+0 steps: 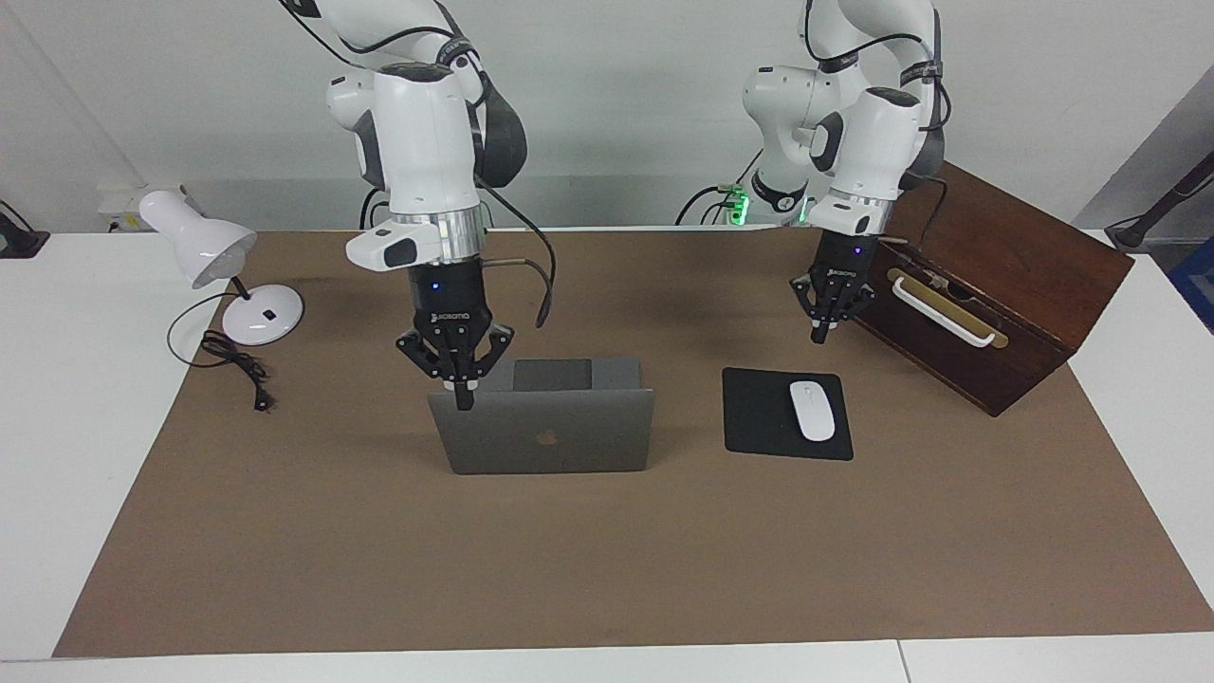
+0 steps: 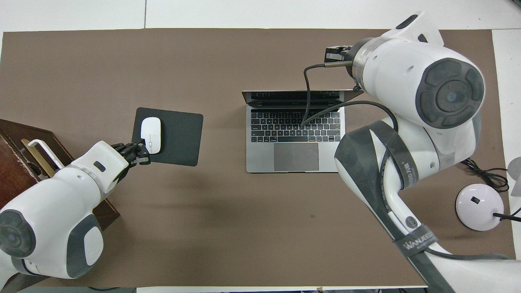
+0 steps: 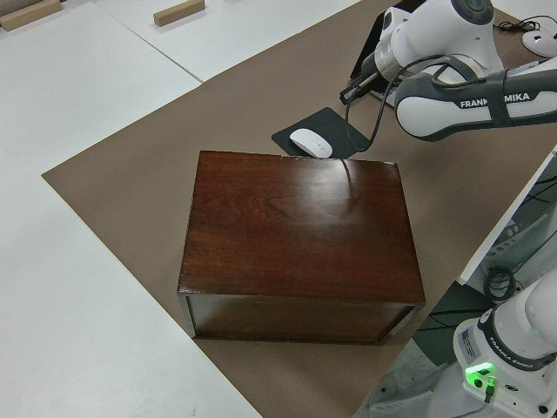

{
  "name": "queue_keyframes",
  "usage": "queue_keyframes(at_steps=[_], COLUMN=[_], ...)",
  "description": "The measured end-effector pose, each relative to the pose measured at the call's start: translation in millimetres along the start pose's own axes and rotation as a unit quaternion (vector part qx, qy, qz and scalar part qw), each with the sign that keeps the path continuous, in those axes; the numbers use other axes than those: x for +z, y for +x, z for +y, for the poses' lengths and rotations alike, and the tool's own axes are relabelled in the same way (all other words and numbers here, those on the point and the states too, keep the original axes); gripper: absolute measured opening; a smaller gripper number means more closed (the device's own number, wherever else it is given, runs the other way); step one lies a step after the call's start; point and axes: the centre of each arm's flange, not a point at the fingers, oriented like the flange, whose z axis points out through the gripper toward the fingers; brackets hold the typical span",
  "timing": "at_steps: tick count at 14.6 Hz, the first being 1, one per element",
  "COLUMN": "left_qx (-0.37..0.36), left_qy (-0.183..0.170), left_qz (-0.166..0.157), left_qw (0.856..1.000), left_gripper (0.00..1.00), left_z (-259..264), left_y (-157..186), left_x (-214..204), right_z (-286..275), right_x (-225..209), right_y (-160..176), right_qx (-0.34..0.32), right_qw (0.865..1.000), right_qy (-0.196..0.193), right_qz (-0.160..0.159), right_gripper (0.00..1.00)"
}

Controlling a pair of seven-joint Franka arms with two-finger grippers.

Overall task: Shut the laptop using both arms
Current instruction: 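Hook the right gripper behind the screen while the left gripper reaches the laptop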

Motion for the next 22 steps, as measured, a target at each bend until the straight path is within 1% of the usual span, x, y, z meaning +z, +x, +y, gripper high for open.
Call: queue_keyframes(at_steps=[3, 6, 11, 15, 18, 22], left_qx=[0.026, 0.050, 0.084, 0.113, 0.117, 0.104], left_qy=[-0.015, -0.030, -0.049, -0.070, -0.082, -0.093], left_qz=[0.015, 0.030, 0.041, 0.051, 0.060, 0.076], left_qw=[0.999, 0.998, 0.994, 0.990, 0.988, 0.987], left_gripper=[0.01, 0.01, 0.01, 0.01, 0.01, 0.01], left_z=[26, 49, 83, 119, 137, 154], left_y=[-16, -33, -50, -67, -81, -90], left_x=[6, 13, 31, 44, 58, 65], right_z=[-14, -24, -25, -39, -40, -40], right_x=[1, 12, 33, 32, 32, 32], right_y=[-6, -14, -20, -26, -26, -26], right_qx=[0.009, 0.011, 0.008, 0.011, 0.011, 0.011], right_qw=[1.000, 1.000, 1.000, 1.000, 1.000, 1.000], right_qy=[0.002, -0.009, -0.015, -0.009, -0.009, -0.009], right_qz=[-0.001, -0.002, -0.009, -0.010, -0.010, -0.010], right_gripper=[0.01, 0.01, 0.01, 0.01, 0.01, 0.01])
